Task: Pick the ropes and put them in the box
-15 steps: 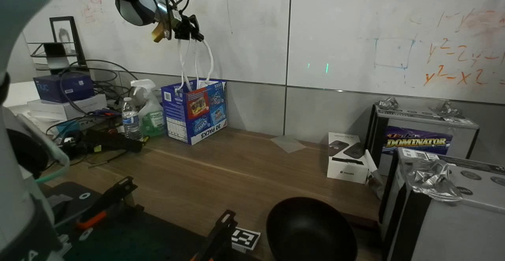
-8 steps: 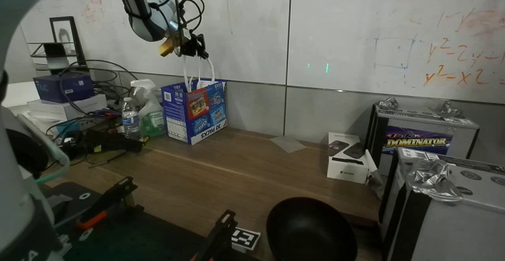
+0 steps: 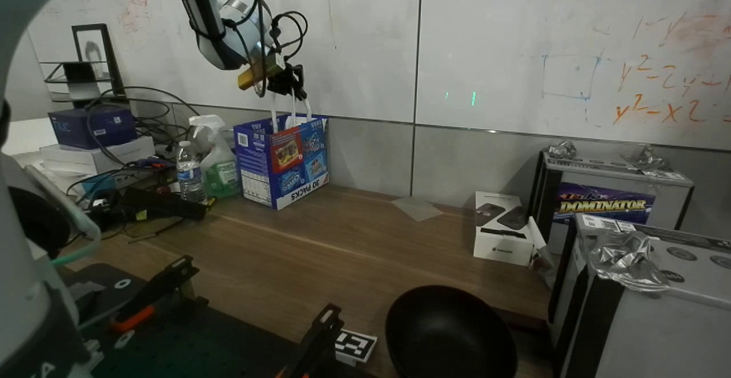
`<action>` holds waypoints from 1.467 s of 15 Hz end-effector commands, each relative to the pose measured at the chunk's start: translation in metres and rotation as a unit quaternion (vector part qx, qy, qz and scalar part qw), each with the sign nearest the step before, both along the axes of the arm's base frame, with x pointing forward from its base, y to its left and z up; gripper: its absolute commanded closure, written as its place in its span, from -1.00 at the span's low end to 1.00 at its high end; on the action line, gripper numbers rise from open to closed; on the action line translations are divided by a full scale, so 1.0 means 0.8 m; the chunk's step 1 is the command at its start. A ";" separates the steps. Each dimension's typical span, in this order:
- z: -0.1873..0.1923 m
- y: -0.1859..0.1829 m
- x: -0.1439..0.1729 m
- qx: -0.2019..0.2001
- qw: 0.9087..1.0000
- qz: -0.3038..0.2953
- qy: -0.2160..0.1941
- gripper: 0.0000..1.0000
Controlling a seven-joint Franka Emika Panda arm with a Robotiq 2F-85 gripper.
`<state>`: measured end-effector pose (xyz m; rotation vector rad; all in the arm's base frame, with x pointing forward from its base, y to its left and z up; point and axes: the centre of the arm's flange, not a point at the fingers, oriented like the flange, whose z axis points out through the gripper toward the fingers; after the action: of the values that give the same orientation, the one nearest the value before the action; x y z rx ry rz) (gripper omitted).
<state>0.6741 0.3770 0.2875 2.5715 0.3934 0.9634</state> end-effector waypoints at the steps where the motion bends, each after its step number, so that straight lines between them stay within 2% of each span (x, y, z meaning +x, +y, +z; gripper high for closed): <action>1: 0.018 0.000 0.013 0.013 1.000 0.005 0.028 0.11; 2: 0.021 -0.003 0.010 0.014 0.999 0.005 0.042 -0.03; 5: 0.036 -0.023 -0.009 0.005 0.992 0.013 0.122 -0.48; 8: 0.076 -0.072 -0.054 -0.008 0.977 0.016 0.213 -0.95; 10: 0.092 -0.103 -0.074 -0.019 0.963 0.019 0.269 -1.00; 12: 0.110 -0.140 -0.096 -0.018 0.945 0.022 0.327 -1.00; 14: 0.131 -0.176 -0.121 -0.014 0.935 0.018 0.353 -1.00; 20: 0.184 -0.276 -0.201 0.013 0.935 0.016 0.355 -1.00; 22: 0.198 -0.304 -0.234 0.025 0.940 0.030 0.338 -1.00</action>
<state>0.5453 0.1719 0.4223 2.8573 0.5774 -0.0329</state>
